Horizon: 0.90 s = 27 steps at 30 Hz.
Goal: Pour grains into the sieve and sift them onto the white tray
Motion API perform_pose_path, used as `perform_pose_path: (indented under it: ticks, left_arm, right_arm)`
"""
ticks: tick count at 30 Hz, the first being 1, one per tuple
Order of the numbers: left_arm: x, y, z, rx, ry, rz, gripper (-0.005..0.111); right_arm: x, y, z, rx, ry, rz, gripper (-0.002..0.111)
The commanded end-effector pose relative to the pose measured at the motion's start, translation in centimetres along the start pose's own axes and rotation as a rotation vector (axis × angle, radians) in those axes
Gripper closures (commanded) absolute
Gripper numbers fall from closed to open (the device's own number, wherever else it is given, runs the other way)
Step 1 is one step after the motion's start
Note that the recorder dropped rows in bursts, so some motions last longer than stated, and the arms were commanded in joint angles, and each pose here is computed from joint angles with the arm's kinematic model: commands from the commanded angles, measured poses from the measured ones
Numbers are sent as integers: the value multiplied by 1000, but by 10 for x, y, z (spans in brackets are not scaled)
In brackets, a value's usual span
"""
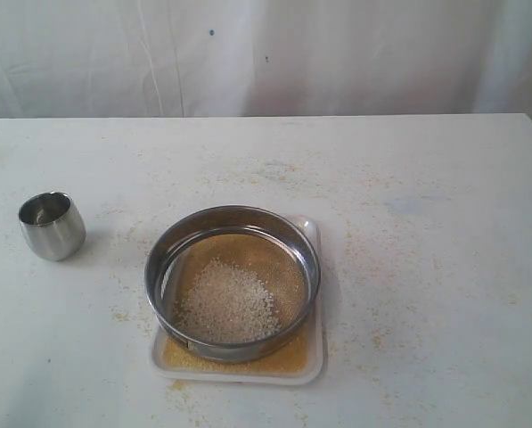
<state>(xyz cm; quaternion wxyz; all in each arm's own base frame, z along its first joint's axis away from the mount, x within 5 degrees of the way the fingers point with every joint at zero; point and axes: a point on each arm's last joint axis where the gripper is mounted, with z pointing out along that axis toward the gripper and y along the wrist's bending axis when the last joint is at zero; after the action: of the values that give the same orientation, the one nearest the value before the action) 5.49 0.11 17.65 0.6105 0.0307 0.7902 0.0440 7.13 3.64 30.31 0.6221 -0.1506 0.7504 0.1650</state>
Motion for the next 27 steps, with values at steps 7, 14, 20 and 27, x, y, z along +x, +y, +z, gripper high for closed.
perform_pose_path:
  ticks: [7,14,20,27]
  left_arm:
    - [1,0,0,-2,-1,-7,107]
    - [1,0,0,-2,-1,-7,107]
    - [1,0,0,-2,-1,-7,107]
    - [1,0,0,-2,-1,-7,107]
  right_arm:
    - [85,-16,-8,193,-106,-18,108]
    - [109,-18,-6,220,-83,-6,108]
    - [112,-17,-6,208,-46,2,108]
    - [111,-17,-6,207,-56,31,108]
